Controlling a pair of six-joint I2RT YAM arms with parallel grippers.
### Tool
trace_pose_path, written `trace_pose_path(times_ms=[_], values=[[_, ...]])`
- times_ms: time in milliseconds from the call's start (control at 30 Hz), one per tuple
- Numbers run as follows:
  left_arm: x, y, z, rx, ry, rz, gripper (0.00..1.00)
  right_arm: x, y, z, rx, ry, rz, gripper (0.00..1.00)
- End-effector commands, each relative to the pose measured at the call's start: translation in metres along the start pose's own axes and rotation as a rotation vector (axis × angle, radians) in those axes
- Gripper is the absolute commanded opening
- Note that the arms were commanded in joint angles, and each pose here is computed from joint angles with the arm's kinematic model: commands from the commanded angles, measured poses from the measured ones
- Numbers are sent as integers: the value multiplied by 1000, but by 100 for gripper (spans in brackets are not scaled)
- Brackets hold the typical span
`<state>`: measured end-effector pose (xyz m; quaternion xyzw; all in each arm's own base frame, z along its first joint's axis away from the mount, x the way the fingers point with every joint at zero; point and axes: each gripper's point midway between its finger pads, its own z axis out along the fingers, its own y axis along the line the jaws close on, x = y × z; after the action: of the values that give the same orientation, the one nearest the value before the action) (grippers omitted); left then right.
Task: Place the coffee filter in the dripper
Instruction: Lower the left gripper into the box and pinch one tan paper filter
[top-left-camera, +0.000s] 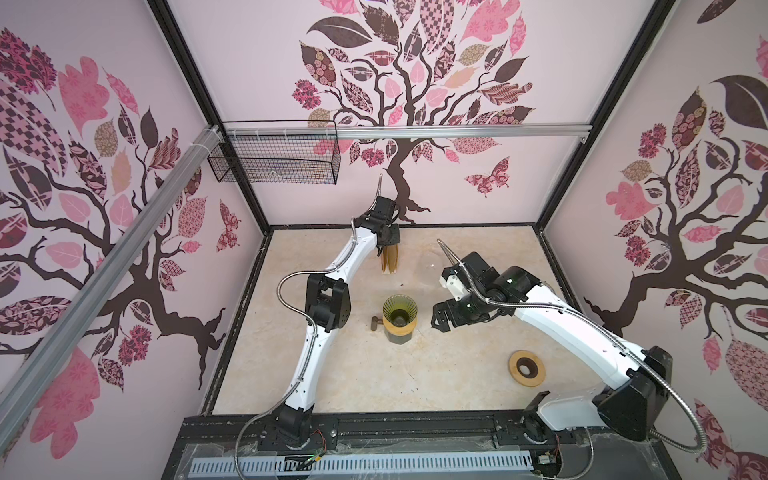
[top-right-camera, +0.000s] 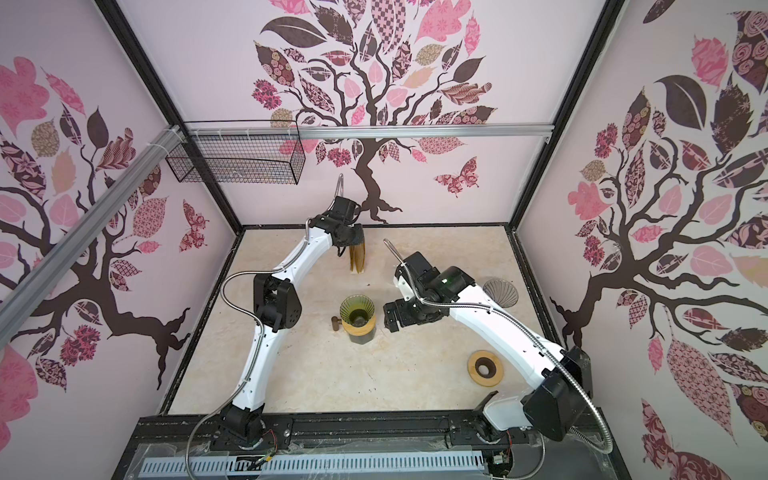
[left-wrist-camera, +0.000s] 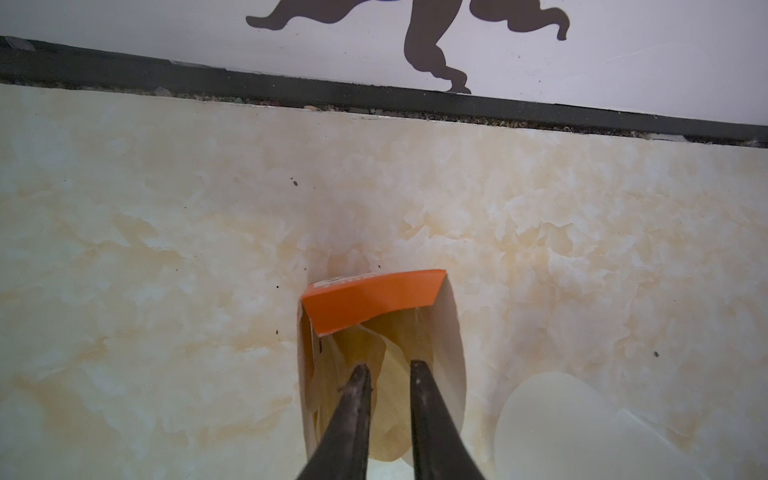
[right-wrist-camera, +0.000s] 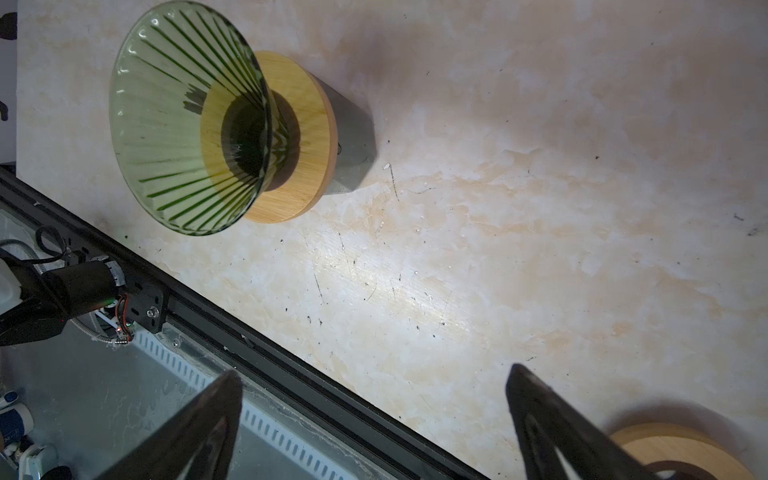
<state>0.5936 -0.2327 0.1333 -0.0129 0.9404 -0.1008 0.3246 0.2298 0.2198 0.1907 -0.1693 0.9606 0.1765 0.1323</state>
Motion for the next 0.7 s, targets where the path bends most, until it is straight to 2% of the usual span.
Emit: trace_pose_path(times_ms=[0,667], values=[[6,3,10,-17,12,12,19,0,-1,6,2,18,2,100],[25,15,22,-59,59,23,16,-2,-1,7,2,16,3,100]])
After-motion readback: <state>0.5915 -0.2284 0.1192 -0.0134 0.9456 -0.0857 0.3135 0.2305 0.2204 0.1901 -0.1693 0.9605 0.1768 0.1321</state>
